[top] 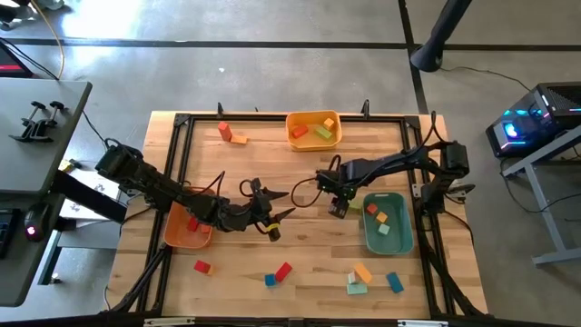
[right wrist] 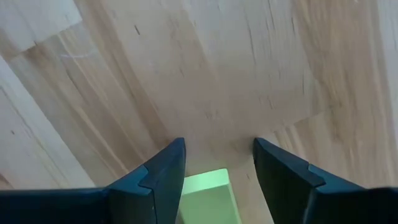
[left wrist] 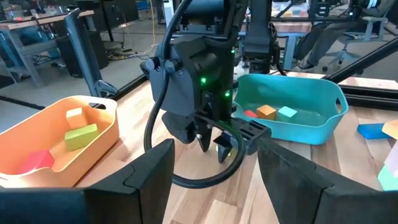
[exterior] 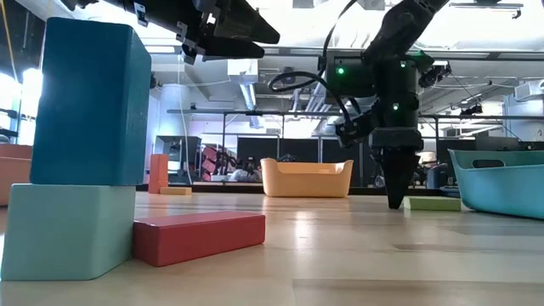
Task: Sort blocks by size
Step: Put the green medium block into the orange bin
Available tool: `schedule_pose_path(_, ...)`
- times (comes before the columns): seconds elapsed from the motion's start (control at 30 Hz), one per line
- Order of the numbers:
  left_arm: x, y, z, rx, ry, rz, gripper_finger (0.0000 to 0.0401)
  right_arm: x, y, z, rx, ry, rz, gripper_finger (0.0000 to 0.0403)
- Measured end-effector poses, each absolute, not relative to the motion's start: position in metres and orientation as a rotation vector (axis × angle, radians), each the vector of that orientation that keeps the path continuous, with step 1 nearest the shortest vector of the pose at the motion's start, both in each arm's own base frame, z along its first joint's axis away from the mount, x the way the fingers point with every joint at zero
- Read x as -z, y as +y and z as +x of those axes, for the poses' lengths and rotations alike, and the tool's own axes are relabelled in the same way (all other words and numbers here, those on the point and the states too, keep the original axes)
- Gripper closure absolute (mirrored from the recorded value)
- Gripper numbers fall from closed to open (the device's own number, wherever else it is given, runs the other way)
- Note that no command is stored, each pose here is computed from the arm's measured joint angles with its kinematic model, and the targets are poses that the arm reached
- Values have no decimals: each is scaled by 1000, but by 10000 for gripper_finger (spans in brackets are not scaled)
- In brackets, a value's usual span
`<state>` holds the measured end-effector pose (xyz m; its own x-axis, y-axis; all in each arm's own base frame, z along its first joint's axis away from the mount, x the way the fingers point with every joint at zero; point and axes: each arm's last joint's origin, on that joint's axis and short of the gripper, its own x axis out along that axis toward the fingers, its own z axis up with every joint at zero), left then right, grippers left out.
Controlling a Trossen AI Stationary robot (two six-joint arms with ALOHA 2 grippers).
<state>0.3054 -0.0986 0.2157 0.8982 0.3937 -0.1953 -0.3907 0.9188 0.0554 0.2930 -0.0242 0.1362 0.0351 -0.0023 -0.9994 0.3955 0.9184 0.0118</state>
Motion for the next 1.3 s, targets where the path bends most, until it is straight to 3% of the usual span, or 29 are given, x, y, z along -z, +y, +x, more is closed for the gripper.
schedule_pose_path(0.5,-215,-100,305,-404,213,7,185,-162,-7,288,202,1627,152,217)
schedule_pose_path(0.9,-213,-102,304,-401,222,-1,185,-157,-19,284,184,1636,211,217)
schedule_pose_path(1.17,-213,-102,304,-401,225,8,185,-161,-21,290,71,1596,201,216)
schedule_pose_path(1.3,-212,-102,303,-401,232,12,185,-161,-24,289,92,1601,219,197)
